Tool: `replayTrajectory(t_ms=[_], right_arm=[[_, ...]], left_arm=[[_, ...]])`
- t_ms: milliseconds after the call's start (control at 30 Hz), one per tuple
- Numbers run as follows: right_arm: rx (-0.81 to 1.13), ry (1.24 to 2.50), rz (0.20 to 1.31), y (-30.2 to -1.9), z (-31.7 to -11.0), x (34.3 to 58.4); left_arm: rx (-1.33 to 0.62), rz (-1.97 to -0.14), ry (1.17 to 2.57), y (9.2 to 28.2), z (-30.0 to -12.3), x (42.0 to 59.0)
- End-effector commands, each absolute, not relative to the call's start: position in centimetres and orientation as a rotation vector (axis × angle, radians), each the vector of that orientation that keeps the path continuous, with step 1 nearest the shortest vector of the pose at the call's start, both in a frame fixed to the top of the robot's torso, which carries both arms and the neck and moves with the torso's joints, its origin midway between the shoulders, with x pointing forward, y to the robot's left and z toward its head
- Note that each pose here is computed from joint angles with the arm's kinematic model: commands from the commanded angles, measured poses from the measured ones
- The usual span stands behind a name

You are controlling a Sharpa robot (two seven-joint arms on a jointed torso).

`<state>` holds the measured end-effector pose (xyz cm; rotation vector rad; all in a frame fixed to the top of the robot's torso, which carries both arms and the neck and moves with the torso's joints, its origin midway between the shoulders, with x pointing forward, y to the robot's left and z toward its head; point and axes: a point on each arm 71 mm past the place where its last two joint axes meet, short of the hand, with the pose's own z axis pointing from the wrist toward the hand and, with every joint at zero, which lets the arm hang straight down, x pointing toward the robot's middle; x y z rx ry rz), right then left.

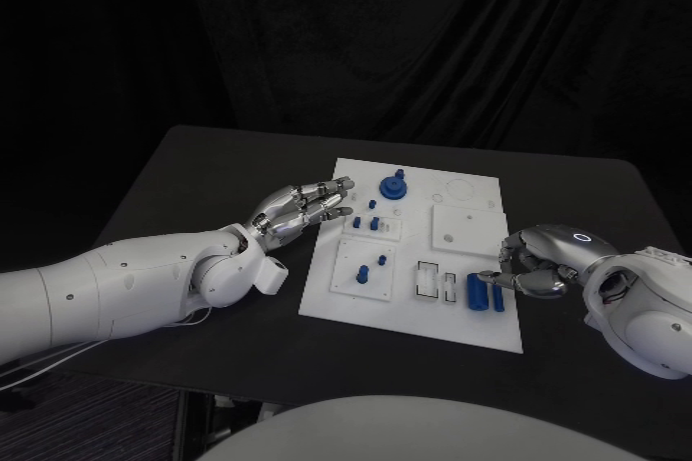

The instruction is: Assemble the parts on the task board

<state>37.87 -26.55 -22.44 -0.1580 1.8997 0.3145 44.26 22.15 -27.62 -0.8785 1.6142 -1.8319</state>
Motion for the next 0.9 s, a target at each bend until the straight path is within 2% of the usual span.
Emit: replayTrajectory(t_ms=[33, 600, 900], right_arm=[[-0.168, 1.906, 0.251, -26.5, -22.7, 37.8], [-0.210, 1.911, 0.245, -25.2, -23.7, 37.8], [-0.212, 1.941, 0.219, -25.0, -25.0, 37.4]], left_arm=[[-0.874, -1.857, 1.596, 22.0, -27.6, 44.2], [-0.884, -1.859, 1.609, 21.9, -28.0, 44.0], [-0.887, -1.859, 1.613, 21.9, -28.1, 43.9]])
